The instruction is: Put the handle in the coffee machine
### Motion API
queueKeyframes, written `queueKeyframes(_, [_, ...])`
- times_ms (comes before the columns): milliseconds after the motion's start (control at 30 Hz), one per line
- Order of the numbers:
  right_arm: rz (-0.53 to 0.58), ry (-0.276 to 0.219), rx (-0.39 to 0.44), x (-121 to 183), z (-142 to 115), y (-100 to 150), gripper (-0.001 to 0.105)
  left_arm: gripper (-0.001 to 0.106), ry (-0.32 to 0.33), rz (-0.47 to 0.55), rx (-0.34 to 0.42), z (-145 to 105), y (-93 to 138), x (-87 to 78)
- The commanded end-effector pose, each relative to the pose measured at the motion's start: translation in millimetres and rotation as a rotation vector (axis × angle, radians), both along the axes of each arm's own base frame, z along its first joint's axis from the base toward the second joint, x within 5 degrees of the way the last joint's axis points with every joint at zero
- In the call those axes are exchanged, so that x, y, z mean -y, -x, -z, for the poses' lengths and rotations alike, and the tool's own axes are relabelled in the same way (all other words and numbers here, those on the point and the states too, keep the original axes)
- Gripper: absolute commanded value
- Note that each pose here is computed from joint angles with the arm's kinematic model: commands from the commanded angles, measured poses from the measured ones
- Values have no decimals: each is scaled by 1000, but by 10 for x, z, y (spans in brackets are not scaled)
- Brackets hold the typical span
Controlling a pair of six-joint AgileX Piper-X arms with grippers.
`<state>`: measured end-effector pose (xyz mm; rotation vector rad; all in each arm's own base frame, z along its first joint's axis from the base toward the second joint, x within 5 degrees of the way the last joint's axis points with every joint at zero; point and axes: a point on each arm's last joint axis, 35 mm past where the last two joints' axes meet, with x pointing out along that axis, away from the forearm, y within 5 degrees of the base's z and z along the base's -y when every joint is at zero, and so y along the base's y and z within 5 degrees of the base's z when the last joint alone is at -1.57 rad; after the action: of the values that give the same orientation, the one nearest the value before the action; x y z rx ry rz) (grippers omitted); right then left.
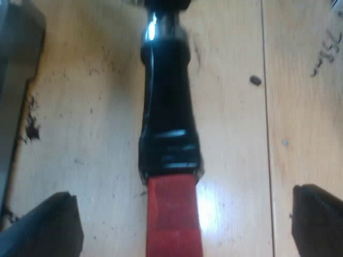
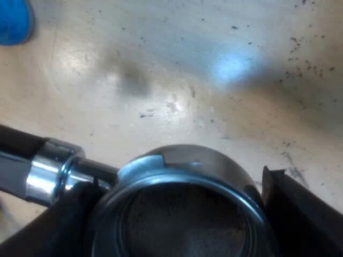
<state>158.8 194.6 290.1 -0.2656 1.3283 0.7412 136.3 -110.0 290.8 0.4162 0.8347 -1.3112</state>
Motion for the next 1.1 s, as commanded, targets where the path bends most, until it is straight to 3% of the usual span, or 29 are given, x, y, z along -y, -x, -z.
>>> queueKeyframes(33, [-9,-64,-18,-27,-80,-2,0,81,4,0,23,71,-14,5])
queueKeyframes(433, [12,-126,-31,-71,-102,-21,0,81,13,1,34,233,-73,43])
queueKeyframes(700, [14,-124,-33,-69,-101,-20,0,81,-17,9,42,278,-106,55])
queueKeyframes(1100, [15,-119,-37,-64,-98,-16,0,70,-35,-3,75,255,-95,36])
